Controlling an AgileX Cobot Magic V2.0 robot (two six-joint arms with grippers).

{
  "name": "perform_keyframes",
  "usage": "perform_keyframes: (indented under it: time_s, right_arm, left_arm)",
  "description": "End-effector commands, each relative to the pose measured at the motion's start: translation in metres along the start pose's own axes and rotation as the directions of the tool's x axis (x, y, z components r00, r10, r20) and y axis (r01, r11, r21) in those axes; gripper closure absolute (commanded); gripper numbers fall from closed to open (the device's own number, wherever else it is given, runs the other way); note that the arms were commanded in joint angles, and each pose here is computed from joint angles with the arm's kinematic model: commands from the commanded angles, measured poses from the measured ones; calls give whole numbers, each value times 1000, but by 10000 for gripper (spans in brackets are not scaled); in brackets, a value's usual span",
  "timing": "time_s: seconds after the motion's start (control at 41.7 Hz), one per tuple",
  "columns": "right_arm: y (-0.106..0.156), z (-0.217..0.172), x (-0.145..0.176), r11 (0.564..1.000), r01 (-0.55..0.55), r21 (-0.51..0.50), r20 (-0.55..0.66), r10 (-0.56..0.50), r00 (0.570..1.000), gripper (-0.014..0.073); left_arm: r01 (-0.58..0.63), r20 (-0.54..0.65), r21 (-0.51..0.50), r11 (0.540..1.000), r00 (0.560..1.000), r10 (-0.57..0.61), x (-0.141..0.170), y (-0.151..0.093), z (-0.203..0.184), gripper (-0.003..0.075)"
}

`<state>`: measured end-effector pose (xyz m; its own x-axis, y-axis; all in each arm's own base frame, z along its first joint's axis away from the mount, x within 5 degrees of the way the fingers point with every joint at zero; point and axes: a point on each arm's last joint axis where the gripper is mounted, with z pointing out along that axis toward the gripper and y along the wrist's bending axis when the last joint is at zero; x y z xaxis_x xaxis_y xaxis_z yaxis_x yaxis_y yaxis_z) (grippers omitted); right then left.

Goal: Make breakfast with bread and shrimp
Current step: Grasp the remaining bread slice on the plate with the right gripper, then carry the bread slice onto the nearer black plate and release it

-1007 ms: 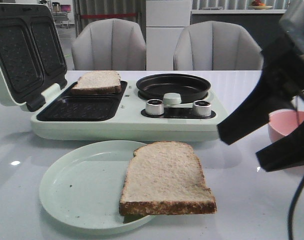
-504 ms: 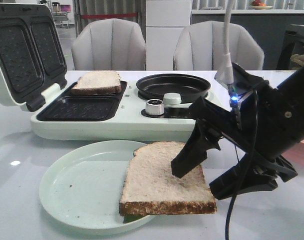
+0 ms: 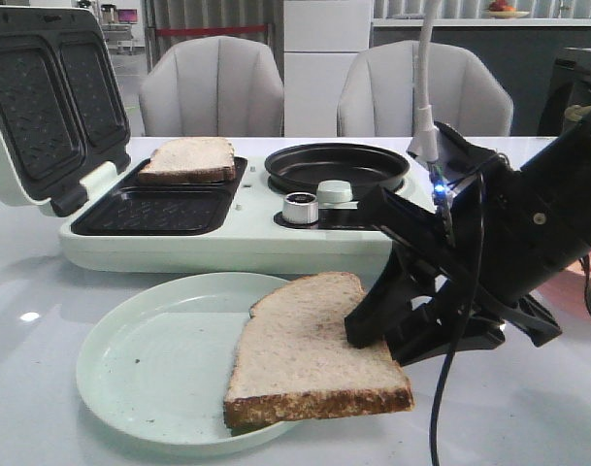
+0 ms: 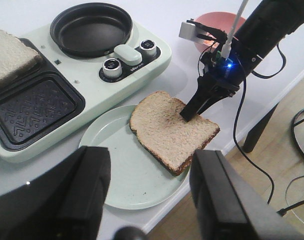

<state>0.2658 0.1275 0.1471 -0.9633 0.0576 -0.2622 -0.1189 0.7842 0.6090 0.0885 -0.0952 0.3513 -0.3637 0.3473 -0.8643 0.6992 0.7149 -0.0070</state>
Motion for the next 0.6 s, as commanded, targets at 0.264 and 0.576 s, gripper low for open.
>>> perform_keyframes:
  time_s: [0.264,0.576]
  right_arm:
    - [14,-10,-6,997,25,-72,18,-24,1000,550]
    - [33,-30,-6,986,79,-149,42,-74,996,548]
  left_arm:
    - [2,107,23,1000,994,-4,-15,-2,-5,295]
    - [0,107,21,1000,994,-3,-15,-2,-5,295]
